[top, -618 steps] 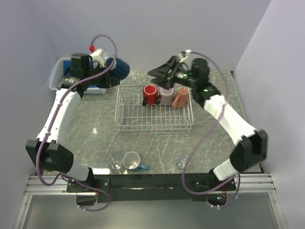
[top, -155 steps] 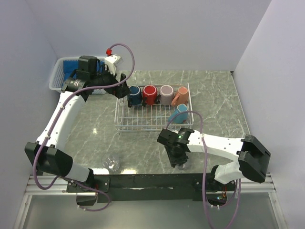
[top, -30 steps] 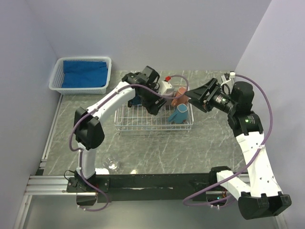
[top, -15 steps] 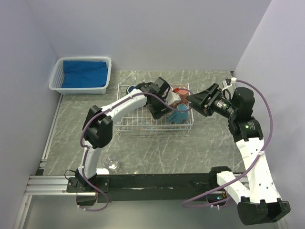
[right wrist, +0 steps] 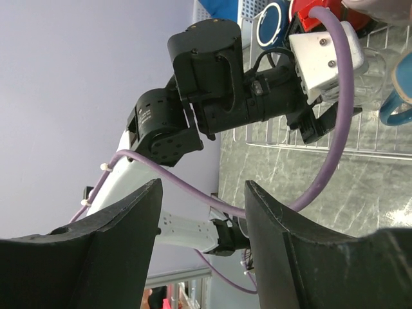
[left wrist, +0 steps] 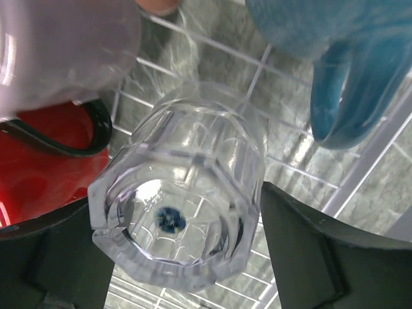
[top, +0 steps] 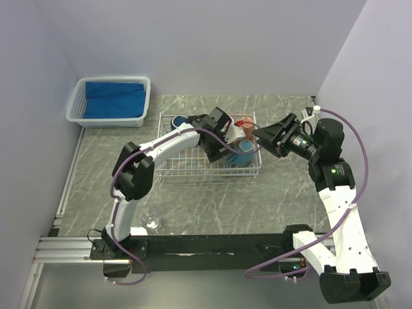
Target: Load the cups into the dish rack
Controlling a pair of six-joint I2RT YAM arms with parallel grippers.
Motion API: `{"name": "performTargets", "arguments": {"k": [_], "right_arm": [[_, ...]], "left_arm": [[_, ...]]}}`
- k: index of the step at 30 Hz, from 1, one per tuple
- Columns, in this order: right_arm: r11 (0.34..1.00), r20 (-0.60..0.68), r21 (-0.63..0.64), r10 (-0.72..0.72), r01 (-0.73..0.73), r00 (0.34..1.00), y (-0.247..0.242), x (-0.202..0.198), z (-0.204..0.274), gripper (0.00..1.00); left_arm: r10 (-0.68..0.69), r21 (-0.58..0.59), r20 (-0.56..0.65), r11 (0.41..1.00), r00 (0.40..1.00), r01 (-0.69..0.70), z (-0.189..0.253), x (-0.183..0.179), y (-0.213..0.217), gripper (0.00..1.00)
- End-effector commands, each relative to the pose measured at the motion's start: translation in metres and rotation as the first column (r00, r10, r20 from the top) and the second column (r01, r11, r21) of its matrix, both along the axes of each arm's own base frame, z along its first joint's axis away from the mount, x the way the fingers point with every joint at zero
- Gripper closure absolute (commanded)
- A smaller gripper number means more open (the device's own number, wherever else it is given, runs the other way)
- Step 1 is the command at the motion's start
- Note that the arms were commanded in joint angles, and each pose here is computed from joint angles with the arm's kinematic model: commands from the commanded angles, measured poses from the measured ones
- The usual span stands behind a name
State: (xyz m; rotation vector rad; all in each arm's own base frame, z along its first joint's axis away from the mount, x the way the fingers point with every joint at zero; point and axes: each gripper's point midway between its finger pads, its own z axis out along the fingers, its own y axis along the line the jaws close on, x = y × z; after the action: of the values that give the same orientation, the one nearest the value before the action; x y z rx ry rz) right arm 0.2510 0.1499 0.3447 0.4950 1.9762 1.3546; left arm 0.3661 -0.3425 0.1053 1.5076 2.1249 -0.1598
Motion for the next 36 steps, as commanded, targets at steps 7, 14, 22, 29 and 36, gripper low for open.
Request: {"name": "performTargets", "arguments": {"k": [7, 14, 22, 29, 36], "right_arm": [[1.000, 0.062, 0.007, 0.019, -0.020, 0.998, 0.000, -0.004, 0.011, 0.37], [1.000, 0.058, -0.018, 0.019, -0.018, 0.998, -0.001, -0.005, 0.009, 0.32], [0.983, -0.025, -0.179, 0.029, -0.033, 0.999, -0.006, -0.004, -0.015, 0.29], [0.891, -0.109, -0.400, 0.186, -0.214, 0.977, 0.047, -0.019, -0.037, 0.24], [0.609, -0.250, -0.638, 0.415, -0.472, 0.875, 0.138, -0.040, -0.075, 0.24]], "left_arm": [[0.014, 0.013, -0.030, 1.000, 0.999, -0.013, 0.000, -0.003, 0.005, 0.04], [0.022, -0.144, 0.012, 0.989, 1.000, -0.020, 0.077, 0.006, -0.003, 0.04], [0.048, -0.332, 0.029, 0.943, 0.998, -0.035, 0.171, 0.000, 0.037, 0.04], [0.286, -0.578, -0.034, 0.776, 0.958, -0.252, 0.243, 0.006, 0.147, 0.04], [0.589, -0.606, -0.071, 0.615, 0.805, -0.504, 0.234, -0.013, 0.274, 0.04]]}}
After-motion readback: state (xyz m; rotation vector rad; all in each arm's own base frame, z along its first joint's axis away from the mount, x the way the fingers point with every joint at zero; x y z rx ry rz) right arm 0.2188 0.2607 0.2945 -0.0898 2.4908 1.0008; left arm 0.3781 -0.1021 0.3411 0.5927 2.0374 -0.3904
